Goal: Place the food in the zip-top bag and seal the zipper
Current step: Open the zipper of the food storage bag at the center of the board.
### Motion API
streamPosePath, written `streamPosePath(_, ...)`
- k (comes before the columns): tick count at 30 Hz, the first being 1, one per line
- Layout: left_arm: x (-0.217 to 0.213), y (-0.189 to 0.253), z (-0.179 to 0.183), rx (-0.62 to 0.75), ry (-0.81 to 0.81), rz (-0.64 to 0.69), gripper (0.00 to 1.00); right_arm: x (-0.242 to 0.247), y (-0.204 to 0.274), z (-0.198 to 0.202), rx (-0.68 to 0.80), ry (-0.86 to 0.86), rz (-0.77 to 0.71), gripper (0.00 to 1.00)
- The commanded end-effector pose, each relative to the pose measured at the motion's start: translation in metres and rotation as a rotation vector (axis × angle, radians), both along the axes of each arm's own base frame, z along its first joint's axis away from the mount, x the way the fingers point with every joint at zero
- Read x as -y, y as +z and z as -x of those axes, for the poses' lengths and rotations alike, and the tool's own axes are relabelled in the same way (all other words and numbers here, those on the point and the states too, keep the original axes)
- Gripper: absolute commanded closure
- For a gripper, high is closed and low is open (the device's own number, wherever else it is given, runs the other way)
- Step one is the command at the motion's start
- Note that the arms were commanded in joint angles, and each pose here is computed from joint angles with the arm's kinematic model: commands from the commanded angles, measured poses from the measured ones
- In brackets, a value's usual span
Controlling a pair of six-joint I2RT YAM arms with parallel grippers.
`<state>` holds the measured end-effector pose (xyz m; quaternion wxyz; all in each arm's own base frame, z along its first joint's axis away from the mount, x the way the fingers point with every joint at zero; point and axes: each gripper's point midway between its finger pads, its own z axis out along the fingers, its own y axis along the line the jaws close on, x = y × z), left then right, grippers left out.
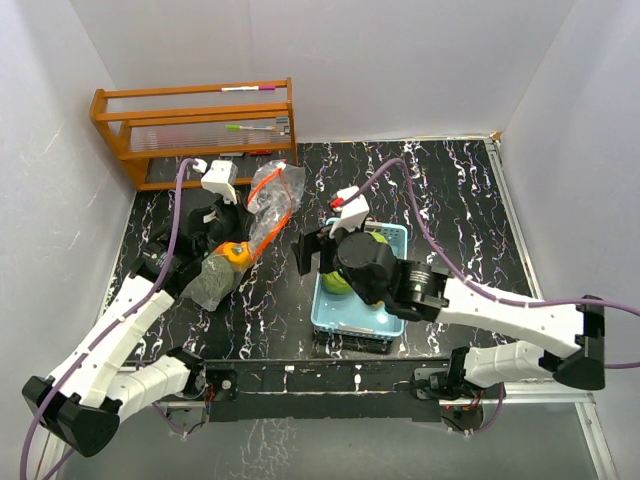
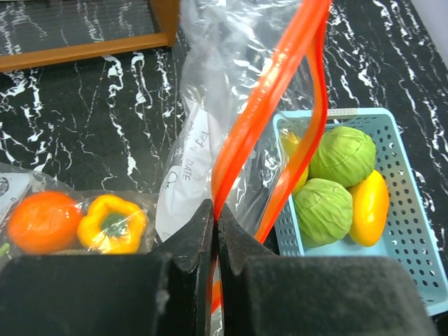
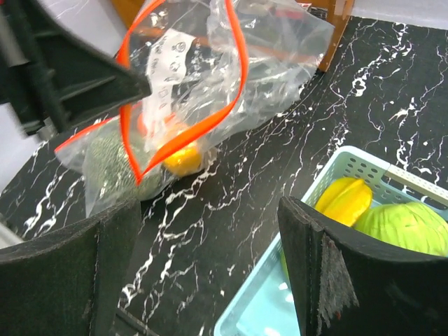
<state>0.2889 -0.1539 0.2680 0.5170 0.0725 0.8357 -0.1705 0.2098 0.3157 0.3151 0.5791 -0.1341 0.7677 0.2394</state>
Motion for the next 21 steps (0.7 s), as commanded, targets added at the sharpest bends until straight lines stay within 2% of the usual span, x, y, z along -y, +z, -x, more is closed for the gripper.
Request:
streamPosePath(1, 0.01, 0.033, 0.009, 0.057, -0.051, 0.093, 1.0, -0.014, 0.026, -0.035, 0.045, -0.027, -0.184, 0.19)
streamPosePath(7, 0.018, 0.03, 0.019, 0.047, -0.1, 0.145, 1.0, -0.029, 0.02, -0.065, 0.044, 0.067, -0.274, 0.21)
streamPosePath(15, 0.028, 0.021, 0.022, 0.022, -0.136, 0.185, 1.0, -0.065, 0.005, -0.074, 0.005, 0.175, -0.279, 0.24)
streamPosePath(17, 0.03, 0.021, 0.023, 0.021, -0.146, 0.196, 1.0, -0.068, 0.0, -0.077, -0.003, 0.169, -0.271, 0.3)
streamPosePath(18, 0.031, 0.022, 0.023, 0.025, -0.151, 0.201, 1.0, -0.068, -0.003, -0.079, -0.008, 0.163, -0.263, 0.38)
streamPosePath(21, 0.027, 0.021, 0.021, 0.037, -0.134, 0.182, 1.0, -0.063, -0.012, -0.084, -0.028, 0.121, -0.218, 0.71)
